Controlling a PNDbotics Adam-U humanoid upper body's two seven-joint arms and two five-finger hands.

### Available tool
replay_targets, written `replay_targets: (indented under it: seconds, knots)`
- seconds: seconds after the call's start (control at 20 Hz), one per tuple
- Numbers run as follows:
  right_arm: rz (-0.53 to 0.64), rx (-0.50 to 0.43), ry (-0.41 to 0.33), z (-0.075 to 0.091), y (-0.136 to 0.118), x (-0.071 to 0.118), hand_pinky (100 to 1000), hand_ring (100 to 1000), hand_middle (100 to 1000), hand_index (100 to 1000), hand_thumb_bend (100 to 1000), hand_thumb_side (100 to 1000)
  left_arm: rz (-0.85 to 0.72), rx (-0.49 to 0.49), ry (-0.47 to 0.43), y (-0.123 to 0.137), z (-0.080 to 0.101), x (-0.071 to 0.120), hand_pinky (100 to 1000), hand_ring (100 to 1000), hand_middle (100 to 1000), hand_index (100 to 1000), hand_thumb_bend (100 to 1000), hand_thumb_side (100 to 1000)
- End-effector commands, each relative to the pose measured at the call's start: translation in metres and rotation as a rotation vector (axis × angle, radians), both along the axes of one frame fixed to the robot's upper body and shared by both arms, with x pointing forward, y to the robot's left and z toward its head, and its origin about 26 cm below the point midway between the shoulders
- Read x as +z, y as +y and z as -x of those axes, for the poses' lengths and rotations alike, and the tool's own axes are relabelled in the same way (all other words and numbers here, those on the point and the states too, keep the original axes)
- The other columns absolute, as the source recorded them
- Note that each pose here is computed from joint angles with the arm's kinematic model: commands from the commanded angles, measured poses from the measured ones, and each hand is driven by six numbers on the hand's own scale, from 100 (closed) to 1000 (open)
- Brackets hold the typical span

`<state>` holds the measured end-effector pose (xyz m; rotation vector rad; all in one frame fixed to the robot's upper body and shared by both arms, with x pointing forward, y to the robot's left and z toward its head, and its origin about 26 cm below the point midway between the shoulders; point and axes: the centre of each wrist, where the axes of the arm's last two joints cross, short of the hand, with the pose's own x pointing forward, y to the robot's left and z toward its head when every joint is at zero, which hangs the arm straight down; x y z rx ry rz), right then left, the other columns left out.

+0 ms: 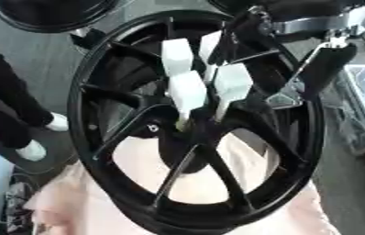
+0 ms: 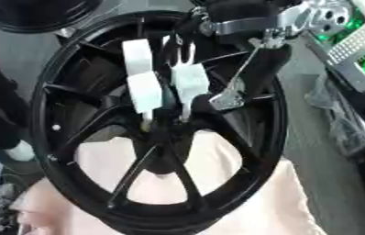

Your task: Pull the pin out of the wheel hub.

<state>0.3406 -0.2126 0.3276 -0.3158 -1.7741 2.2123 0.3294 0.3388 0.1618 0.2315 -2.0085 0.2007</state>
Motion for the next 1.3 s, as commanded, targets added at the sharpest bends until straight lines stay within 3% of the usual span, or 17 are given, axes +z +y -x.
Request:
replay_targets:
  seconds: [0.05,1.3]
  knots:
    - [-0.027,-0.008,-0.027,0.0032,-0.0033,0.0093,819,730,727,860,321,453,-0.032,-0.004,-0.021,0.0037,0.0010,0.0105,722,842,771,705,100,683]
    - [-0.039,-0.098,-0.033,-0.0054,-0.0088,-0.0003,815,712,711,847,320,440,-0.032,-0.016,-0.022,0.0016,0.0001,0.0109,721,845,773,704,100,682]
